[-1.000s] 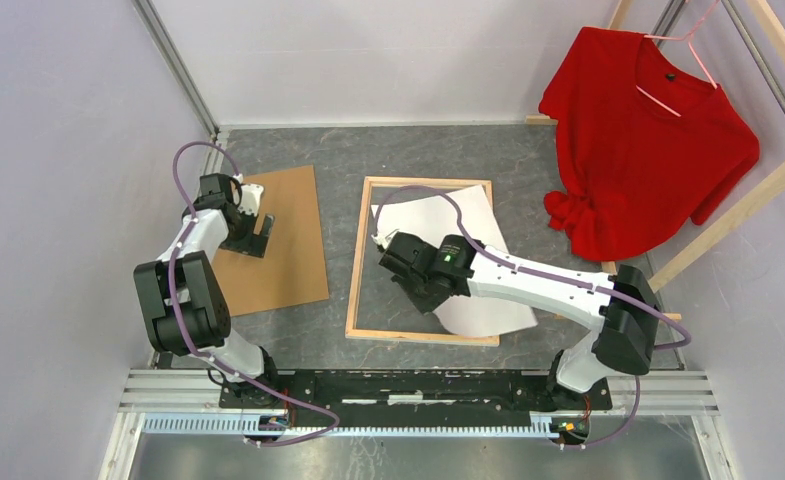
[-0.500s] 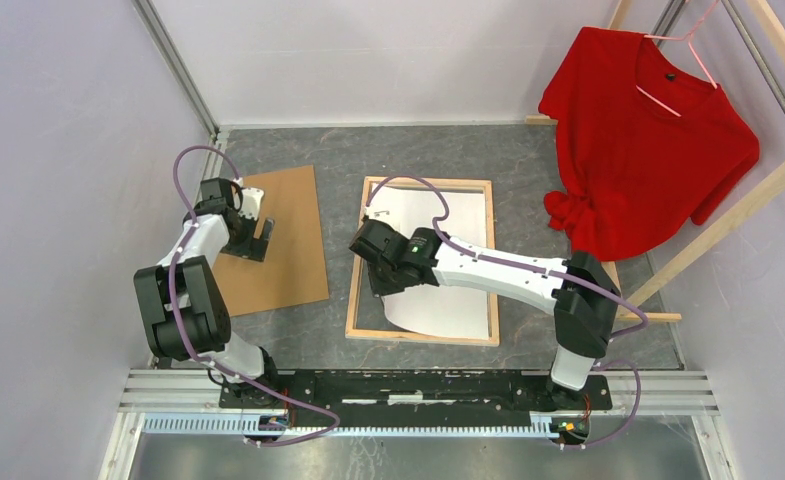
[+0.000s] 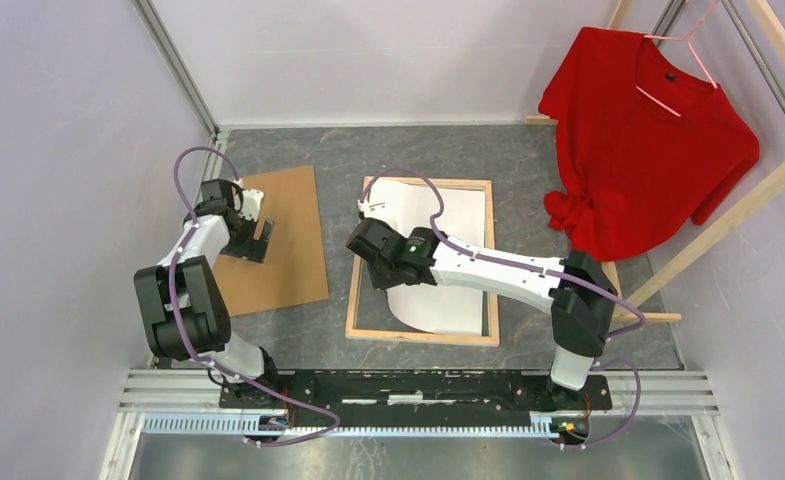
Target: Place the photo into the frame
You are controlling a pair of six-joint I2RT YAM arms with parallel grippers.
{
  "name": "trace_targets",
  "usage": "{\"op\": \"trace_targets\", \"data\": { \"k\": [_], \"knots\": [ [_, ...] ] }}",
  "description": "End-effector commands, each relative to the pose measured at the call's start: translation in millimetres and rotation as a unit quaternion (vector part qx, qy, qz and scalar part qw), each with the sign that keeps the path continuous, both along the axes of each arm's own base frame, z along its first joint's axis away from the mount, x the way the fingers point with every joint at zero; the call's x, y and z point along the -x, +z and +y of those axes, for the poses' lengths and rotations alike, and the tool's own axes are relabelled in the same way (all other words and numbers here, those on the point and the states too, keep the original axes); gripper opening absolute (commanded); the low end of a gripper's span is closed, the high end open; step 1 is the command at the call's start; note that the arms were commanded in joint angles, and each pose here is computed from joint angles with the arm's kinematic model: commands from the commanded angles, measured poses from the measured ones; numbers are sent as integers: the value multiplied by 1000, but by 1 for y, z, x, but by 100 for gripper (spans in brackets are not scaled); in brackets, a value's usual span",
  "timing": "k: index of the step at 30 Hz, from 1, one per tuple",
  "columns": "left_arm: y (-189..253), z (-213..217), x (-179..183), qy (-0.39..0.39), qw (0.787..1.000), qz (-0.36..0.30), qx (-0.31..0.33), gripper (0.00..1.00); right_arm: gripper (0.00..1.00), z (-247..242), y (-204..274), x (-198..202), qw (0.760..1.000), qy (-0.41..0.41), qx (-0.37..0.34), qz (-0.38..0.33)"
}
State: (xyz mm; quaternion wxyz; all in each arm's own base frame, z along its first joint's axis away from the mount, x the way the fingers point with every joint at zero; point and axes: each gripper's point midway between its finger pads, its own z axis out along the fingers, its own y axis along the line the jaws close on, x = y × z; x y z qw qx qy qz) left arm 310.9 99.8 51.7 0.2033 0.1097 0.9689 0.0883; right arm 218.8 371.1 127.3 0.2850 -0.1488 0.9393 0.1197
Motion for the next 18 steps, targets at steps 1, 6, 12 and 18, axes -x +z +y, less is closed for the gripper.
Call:
{"op": "trace_targets", "data": {
  "k": [1,6,12,18],
  "knots": [
    [12,3,-8,-10,1000,-23,-15,100,0,-5,1,-13,999,6,25,-32],
    [13,3,-9,-11,1000,-23,-14,100,0,-19,-11,-3,999,15,42,-19],
    [16,3,-11,-12,1000,-23,-14,100,0,-28,-18,10,999,20,38,-2],
    [18,3,-11,-13,1000,-25,-13,100,0,-25,-18,10,999,22,33,-6]
  ]
}}
